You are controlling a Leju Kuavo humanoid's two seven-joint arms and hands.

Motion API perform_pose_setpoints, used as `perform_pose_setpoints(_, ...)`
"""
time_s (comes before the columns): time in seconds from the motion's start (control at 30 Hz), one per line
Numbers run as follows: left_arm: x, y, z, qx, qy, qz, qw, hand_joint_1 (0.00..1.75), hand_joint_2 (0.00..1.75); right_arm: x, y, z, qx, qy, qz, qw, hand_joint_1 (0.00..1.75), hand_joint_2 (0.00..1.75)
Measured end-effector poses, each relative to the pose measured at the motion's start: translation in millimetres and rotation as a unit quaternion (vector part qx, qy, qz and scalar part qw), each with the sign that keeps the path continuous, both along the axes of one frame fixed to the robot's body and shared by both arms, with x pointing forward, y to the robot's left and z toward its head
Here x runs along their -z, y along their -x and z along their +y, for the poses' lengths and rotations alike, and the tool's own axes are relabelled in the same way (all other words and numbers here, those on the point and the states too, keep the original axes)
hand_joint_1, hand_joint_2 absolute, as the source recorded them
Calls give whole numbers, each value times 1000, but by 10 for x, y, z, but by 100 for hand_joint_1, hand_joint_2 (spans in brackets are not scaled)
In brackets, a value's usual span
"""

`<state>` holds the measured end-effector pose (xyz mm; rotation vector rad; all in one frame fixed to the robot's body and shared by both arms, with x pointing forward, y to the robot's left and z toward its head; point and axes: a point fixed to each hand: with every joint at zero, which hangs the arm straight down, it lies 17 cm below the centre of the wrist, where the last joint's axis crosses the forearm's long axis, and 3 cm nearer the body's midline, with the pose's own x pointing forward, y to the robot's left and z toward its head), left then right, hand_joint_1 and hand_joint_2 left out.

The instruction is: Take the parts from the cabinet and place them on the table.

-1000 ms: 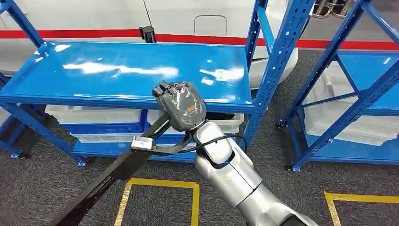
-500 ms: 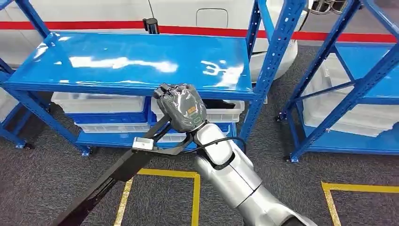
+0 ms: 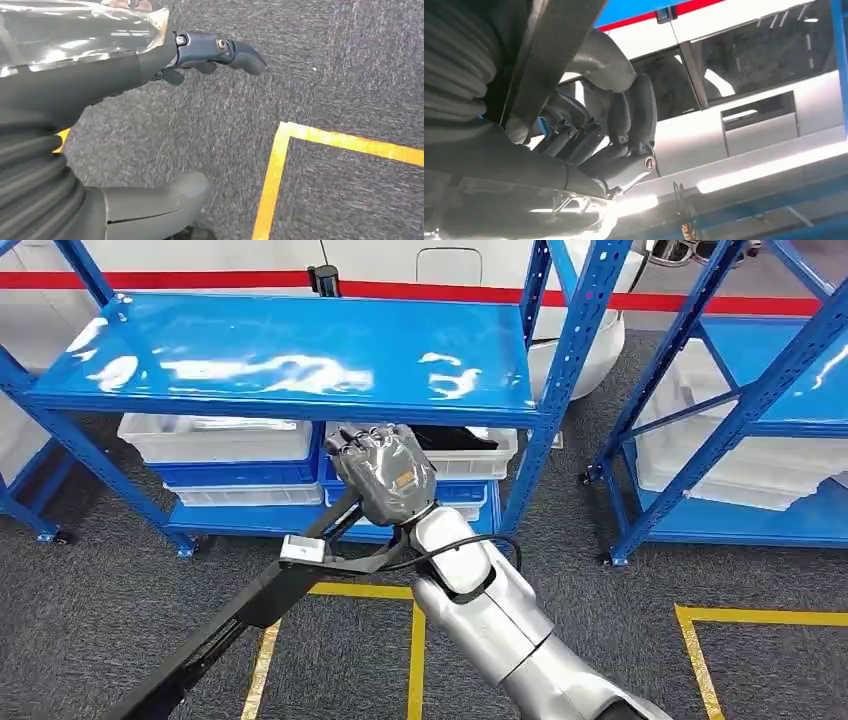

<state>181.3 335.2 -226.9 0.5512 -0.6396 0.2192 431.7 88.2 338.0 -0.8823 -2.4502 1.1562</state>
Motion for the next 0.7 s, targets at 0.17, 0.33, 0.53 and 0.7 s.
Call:
perform_pose_setpoints(0.17, -2, -10, -1, 0, 0, 0, 1000, 0, 175, 31, -29, -42, 4, 4, 0, 1000, 175, 175)
perform_pose_setpoints(0.33, -2, -10, -3, 0, 0, 0, 1000, 0, 175, 77, -46, -73, 7, 7, 3, 1000, 175, 175)
perform_pose_setpoints(0.53, 1, -7, -30, 0, 2, 0, 1000, 0, 175, 47, -27, -62, 5, 4, -1, 1000, 175, 175)
perform_pose_setpoints(0.7, -5, -3, 20, -1, -2, -1, 1000, 0, 175, 26, 0, -36, 3, 1, -3, 1000, 175, 175)
